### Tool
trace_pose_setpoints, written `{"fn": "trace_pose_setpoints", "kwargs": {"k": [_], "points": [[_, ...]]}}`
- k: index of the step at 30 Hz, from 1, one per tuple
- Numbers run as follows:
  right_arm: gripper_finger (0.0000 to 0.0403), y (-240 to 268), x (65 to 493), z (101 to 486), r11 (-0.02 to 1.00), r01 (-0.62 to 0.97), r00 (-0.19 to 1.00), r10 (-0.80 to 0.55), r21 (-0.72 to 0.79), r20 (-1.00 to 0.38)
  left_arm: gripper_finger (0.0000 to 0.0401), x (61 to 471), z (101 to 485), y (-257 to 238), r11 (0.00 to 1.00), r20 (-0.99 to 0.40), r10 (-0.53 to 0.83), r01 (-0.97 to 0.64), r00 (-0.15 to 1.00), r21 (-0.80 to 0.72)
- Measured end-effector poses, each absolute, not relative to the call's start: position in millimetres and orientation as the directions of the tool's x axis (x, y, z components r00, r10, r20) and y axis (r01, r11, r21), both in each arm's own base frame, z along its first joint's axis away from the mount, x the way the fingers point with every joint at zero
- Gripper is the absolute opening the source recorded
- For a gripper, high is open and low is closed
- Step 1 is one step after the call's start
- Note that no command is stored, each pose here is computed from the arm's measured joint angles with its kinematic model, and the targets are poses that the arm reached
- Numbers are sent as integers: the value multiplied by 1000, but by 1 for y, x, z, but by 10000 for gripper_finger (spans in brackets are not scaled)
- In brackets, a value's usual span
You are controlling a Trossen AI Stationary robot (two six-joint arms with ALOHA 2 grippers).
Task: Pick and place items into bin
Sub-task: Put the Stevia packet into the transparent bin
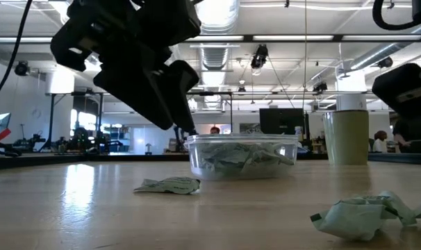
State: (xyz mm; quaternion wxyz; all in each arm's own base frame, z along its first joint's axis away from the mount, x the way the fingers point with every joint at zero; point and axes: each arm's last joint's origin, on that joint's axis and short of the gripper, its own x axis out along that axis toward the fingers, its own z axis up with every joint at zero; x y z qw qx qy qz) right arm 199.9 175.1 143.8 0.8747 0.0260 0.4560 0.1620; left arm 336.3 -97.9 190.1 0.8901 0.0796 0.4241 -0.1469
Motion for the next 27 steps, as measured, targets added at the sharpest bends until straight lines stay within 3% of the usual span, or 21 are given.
{"fn": "trace_pose_setpoints", "kwargs": {"k": [16,27], "points": [[89,179,205,120,957,-235,500,268,168,-823,205,332,180,-96,963,-780,-184,268,598,-22],[12,178,205,121,950,-295,518,247,99,-819,205,332,180,-96,963,-774,-186,269,606,-21]]}}
